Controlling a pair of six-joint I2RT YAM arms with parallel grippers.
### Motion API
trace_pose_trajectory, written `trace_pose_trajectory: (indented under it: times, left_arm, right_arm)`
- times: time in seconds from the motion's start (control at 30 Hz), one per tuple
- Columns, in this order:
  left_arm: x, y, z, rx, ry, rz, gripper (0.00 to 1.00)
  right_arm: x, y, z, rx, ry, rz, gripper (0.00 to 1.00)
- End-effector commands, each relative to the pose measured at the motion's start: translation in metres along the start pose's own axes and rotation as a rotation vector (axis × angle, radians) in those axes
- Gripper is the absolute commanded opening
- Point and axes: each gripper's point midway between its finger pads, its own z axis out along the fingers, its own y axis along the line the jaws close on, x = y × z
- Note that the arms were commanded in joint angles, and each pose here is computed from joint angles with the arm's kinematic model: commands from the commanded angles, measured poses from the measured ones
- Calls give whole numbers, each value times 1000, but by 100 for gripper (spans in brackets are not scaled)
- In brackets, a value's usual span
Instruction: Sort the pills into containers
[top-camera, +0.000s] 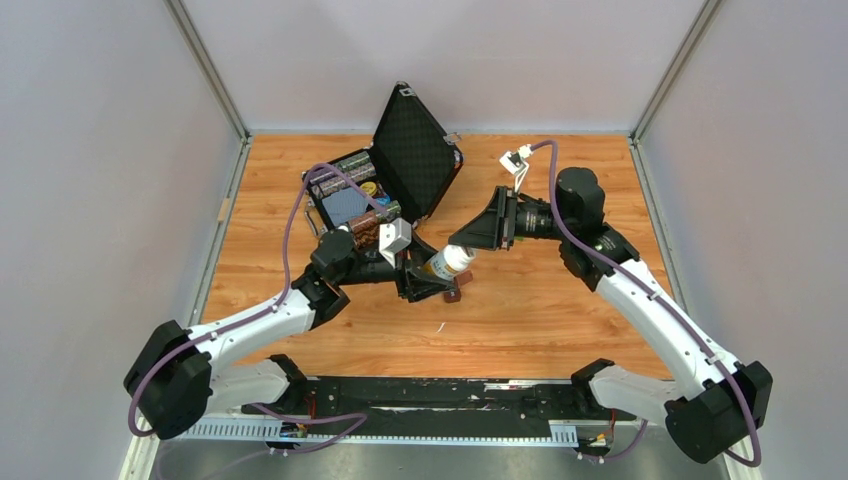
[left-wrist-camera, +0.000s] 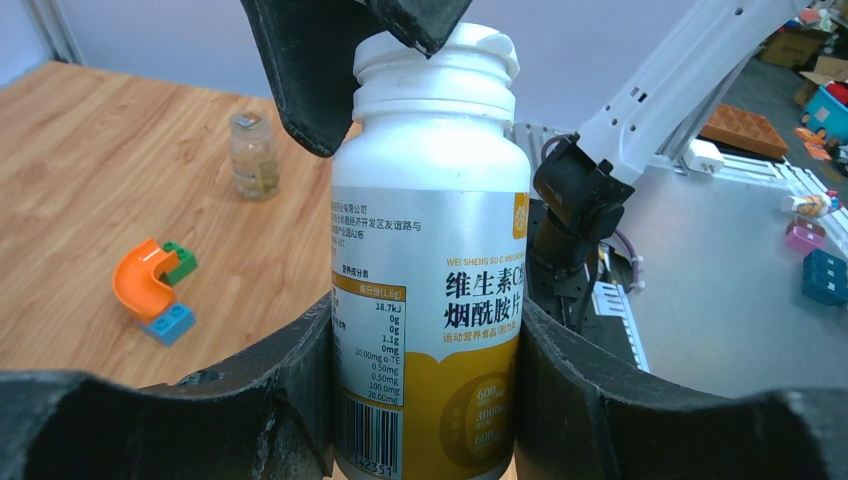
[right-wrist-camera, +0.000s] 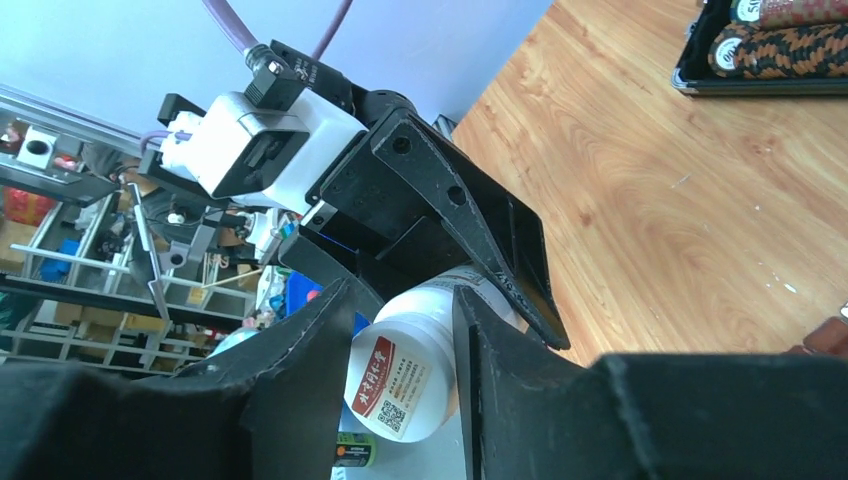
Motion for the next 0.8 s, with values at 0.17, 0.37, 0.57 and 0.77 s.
trace_pose_trajectory:
  times: [0.17,0.37,0.57,0.77]
  left_arm:
    - [-36,9,3,-51,-116,77,0]
    - [-43,12,5,-69,-143,27,0]
    - [-46,13,8,-70,-155,6,0]
    - [-47,13,9,-60,-175,-10,0]
  right_arm:
    - [-6,12,-8,1,-74,-83,92]
    - [-6,3,-6,79,-104,-153,93]
    - [-18,-6,-1,151,-170,-197,82]
    - [-30,-2,4,133,-214,-171,56]
